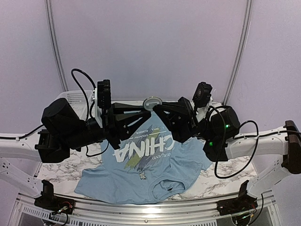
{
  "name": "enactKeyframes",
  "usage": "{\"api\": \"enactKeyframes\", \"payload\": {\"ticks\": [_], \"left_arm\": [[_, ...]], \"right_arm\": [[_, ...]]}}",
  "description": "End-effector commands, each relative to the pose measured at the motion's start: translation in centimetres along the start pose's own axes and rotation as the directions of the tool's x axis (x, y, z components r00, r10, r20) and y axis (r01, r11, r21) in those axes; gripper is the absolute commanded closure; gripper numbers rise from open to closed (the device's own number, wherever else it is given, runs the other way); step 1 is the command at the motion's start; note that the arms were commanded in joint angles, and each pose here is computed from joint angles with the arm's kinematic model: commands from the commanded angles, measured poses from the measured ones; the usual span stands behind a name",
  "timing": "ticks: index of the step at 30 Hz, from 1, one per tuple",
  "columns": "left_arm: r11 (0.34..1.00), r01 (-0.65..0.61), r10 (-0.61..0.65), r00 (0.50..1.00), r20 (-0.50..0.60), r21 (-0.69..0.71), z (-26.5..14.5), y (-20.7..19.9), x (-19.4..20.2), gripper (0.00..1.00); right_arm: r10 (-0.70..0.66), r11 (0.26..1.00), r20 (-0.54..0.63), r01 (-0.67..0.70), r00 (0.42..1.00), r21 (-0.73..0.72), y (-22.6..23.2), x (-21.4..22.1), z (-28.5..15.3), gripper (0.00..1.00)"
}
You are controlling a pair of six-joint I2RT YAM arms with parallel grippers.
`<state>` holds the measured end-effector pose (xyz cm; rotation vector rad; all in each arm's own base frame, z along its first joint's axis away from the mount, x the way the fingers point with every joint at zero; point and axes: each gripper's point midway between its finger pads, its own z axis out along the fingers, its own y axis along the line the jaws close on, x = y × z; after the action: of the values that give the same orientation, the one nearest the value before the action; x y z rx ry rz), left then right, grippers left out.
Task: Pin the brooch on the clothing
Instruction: Pass from the right arm to the left, then pass from the left arm to the right
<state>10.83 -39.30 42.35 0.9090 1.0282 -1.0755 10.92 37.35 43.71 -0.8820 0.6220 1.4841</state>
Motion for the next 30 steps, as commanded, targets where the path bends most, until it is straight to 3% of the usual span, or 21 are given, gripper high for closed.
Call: {"api": "enactKeyframes", "payload": {"ticks": [1,7,10,16,19,21,22,24,27,30], "left_arm": [[1.0,-0.013,0.011,0.997,0.081,0.018,0.0,-0.3,-2.8,0.84],[1.0,-0.018,0.017,0.996,0.084,0.018,0.0,-0.3,-2.9,0.9],[1.0,-0.022,0.021,0.996,0.087,0.018,0.0,-0.3,-3.1,1.0],[1.0,-0.01,0.011,0.997,0.077,-0.008,-0.2,0.2,-2.6,1.0],[0.988,0.011,-0.012,1.0,-0.004,-0.154,-1.2,2.6,-0.9,1.0],[0.963,-0.008,-0.03,0.99,-0.138,-0.268,-2.2,4.5,1.5,1.0],[0.947,-0.036,-0.038,0.974,-0.222,-0.32,-2.9,5.4,3.0,1.0],[0.919,-0.112,-0.053,0.915,-0.4,-0.378,-4.1,6.7,5.6,1.0],[0.909,-0.21,-0.091,0.742,-0.664,-0.36,-6.3,6.9,10.6,1.0],[0.932,-0.205,-0.114,0.618,-0.778,-0.299,-6.9,6.0,13.0,1.0]], "right_arm": [[0.008,1.0,0.0,-0.008,1.0,-0.025,0.4,-0.4,0.8,1.0],[0.014,0.999,-0.013,-0.014,1.0,-0.034,0.4,-0.2,1.0,1.0],[0.012,0.999,-0.021,-0.013,1.0,-0.034,0.3,-0.1,1.1,1.0],[0.01,0.999,-0.051,-0.012,0.999,-0.042,0.6,0.4,1.0,1.0],[-0.07,0.997,-0.15,0.065,0.986,-0.04,0.4,0.4,0.4,0.6],[-0.091,0.995,-0.344,0.095,0.935,-0.003,-0.7,2.1,-1.1,0.42],[-0.118,0.992,-0.423,0.13,0.899,-0.001,-1.0,2.1,-1.8,0.35],[-0.126,0.984,-0.603,0.176,0.787,0.024,-2.0,2.7,-3.9,0.32],[-0.065,0.979,-0.757,0.188,0.65,0.077,-3.5,2.2,-6.3,0.31],[0.016,0.978,-0.844,0.169,0.536,0.126,-4.6,3.5,-7.5,0.34]]}}
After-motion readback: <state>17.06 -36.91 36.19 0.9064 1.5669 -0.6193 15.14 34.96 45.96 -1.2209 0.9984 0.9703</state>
